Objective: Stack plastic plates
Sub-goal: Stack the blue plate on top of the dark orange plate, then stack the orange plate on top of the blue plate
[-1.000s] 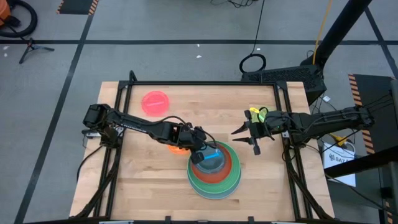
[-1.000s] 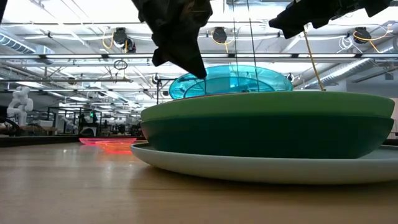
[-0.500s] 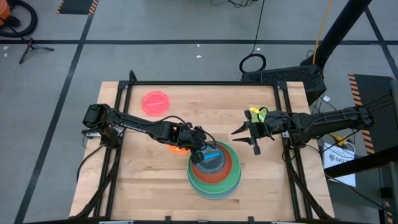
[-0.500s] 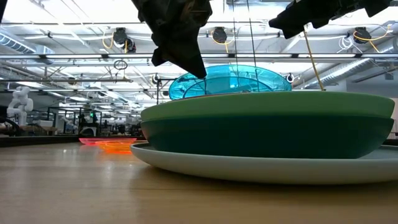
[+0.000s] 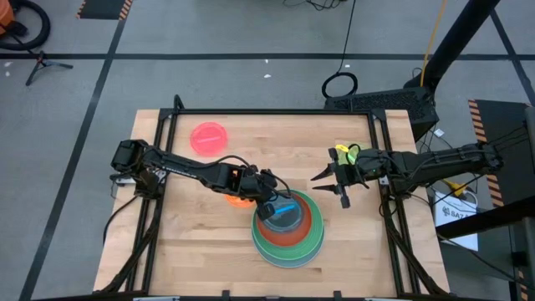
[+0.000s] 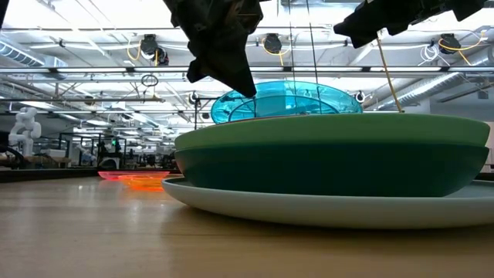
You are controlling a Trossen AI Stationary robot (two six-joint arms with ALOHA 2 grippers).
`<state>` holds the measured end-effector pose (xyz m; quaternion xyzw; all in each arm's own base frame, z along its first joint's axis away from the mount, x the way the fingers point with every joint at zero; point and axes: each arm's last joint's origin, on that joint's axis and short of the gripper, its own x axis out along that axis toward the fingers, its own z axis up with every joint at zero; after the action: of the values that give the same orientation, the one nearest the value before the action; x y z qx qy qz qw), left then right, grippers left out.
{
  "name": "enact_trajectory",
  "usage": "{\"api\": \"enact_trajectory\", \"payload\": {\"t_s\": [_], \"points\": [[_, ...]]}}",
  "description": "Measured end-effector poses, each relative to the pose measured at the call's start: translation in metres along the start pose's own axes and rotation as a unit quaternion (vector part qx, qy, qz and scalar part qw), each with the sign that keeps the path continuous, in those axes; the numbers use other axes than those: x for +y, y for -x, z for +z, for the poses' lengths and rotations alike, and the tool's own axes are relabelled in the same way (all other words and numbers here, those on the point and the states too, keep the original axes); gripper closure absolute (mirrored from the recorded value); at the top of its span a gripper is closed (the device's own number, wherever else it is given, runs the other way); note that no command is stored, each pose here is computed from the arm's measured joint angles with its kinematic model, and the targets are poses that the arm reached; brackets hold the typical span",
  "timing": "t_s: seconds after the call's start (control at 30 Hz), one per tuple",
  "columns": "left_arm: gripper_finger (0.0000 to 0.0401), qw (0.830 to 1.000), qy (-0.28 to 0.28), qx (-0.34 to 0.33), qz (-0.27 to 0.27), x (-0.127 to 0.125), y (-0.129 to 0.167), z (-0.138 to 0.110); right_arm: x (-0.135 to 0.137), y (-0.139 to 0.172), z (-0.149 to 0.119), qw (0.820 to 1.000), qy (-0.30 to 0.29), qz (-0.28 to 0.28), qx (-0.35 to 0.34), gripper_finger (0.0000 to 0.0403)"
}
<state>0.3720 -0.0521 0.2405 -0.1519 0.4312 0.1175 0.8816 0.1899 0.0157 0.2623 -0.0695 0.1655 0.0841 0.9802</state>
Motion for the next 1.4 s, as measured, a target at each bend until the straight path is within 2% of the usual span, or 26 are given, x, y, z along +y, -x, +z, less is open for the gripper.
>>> {"api": "enact_trajectory", "payload": {"t_s": [0.83,0.93,1.23,1.4], "points": [[0.0379,1.0,0.028,0.005,-0.001,0.0005,-0.0001,-0.0005,0.0,0.0,0.0,1.0,-0.005,0.0,0.0,0.0294],[0.0364,1.0,0.026,0.005,-0.001,0.0005,-0.0001,-0.0006,-0.0001,0.0,0.0,1.0,-0.006,0.0,0.0,0.0294],[0.0284,1.0,0.017,0.007,0.002,0.0023,-0.0003,-0.0002,-0.0001,0.0,0.0,1.0,-0.006,0.0,0.0,0.0294],[0.0273,0.997,-0.048,0.056,0.029,0.0085,0.0025,-0.0092,0.0,0.0,-0.0002,1.0,-0.006,0.0,0.001,0.0294]]}}
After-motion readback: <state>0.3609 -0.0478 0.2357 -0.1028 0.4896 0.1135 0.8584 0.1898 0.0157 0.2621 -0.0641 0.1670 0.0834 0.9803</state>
